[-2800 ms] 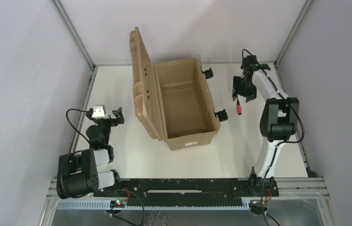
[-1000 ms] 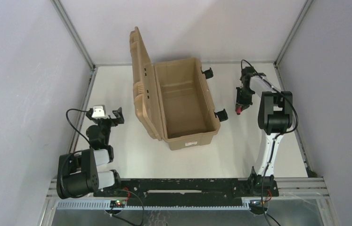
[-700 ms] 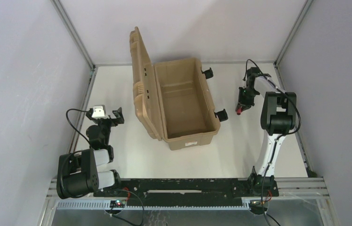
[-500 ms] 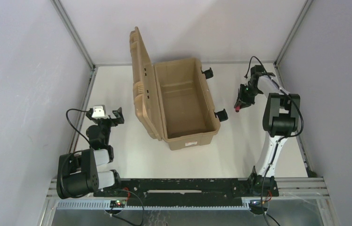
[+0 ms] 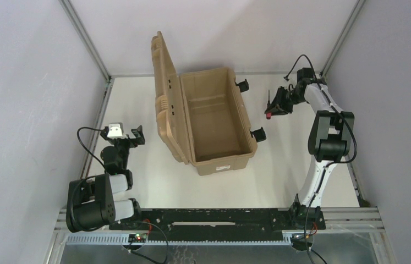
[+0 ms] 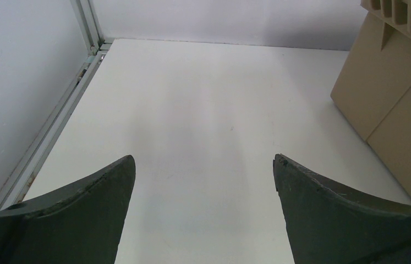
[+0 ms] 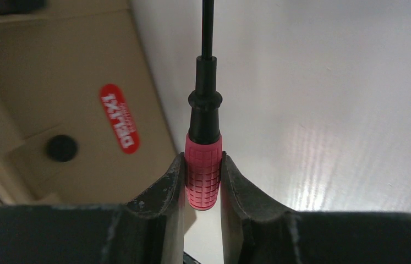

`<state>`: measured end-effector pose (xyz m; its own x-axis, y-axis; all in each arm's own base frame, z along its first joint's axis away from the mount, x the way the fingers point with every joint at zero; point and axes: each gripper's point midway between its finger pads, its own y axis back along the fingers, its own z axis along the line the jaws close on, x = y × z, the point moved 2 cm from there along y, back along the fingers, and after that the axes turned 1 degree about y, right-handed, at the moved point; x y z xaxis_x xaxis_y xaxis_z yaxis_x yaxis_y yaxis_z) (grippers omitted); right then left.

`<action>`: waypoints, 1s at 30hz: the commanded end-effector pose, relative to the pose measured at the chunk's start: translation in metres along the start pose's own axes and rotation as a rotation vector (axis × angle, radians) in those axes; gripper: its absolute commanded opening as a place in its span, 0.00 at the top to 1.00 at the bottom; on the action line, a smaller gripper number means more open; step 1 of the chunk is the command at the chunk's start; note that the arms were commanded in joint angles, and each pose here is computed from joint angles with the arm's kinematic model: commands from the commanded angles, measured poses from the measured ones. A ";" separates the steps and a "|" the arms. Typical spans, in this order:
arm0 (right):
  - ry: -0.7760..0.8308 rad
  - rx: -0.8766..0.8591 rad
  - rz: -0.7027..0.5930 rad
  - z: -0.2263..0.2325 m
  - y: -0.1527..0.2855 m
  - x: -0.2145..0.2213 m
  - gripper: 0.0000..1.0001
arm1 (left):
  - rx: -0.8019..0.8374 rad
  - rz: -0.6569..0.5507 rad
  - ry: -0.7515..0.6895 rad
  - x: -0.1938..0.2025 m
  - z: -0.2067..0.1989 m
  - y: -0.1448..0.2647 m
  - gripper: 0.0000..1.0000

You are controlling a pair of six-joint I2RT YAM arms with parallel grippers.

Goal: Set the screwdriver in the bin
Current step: Pick up the screwdriver from the center of the board, then place the screwdriver in the bin.

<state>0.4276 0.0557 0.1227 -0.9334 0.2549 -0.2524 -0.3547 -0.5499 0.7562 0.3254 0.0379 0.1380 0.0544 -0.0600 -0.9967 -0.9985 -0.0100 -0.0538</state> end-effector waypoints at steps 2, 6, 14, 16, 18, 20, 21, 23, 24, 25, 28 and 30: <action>0.039 -0.222 -0.076 0.062 0.044 -0.026 0.98 | 0.005 -0.027 0.005 -0.004 -0.001 0.002 0.00; 0.027 -0.310 -0.083 0.086 0.058 -0.034 0.97 | 0.005 -0.027 0.005 -0.004 -0.001 0.002 0.00; 0.012 -0.380 -0.126 0.126 0.090 -0.049 0.96 | 0.005 -0.027 0.005 -0.005 -0.001 0.002 0.00; 0.012 -0.380 -0.138 0.134 0.097 -0.052 0.96 | 0.004 -0.027 0.005 -0.004 -0.001 0.002 0.00; 0.011 -0.375 -0.150 0.143 0.103 -0.055 0.96 | 0.007 -0.025 0.005 -0.004 -0.002 0.002 0.00; 0.004 -0.371 -0.157 0.152 0.108 -0.057 0.96 | 0.004 -0.026 0.005 -0.004 -0.001 0.002 0.00; 0.002 -0.367 -0.164 0.157 0.111 -0.058 0.96 | 0.004 -0.027 0.005 -0.005 -0.001 0.002 0.00; -0.011 -0.357 -0.174 0.166 0.114 -0.059 0.96 | 0.006 -0.029 0.005 -0.005 -0.001 0.002 0.00; -0.012 -0.354 -0.178 0.171 0.116 -0.059 0.96 | 0.005 -0.027 0.005 -0.004 -0.001 0.002 0.00; -0.014 -0.348 -0.186 0.176 0.118 -0.060 0.96 | 0.006 -0.027 0.005 -0.004 -0.001 0.002 0.00; -0.010 -0.344 -0.215 0.194 0.125 -0.061 0.96 | 0.006 -0.027 0.005 -0.004 -0.001 0.002 0.00; -0.005 -0.352 -0.223 0.207 0.125 -0.060 0.96 | 0.005 -0.027 0.005 -0.004 -0.001 0.002 0.00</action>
<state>0.4618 0.1175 0.3160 -0.8599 0.3701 -0.3515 -0.5034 -0.7286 0.4645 0.3254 0.0378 0.1378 0.0536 -0.0601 -0.9968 -0.9985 -0.0096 -0.0531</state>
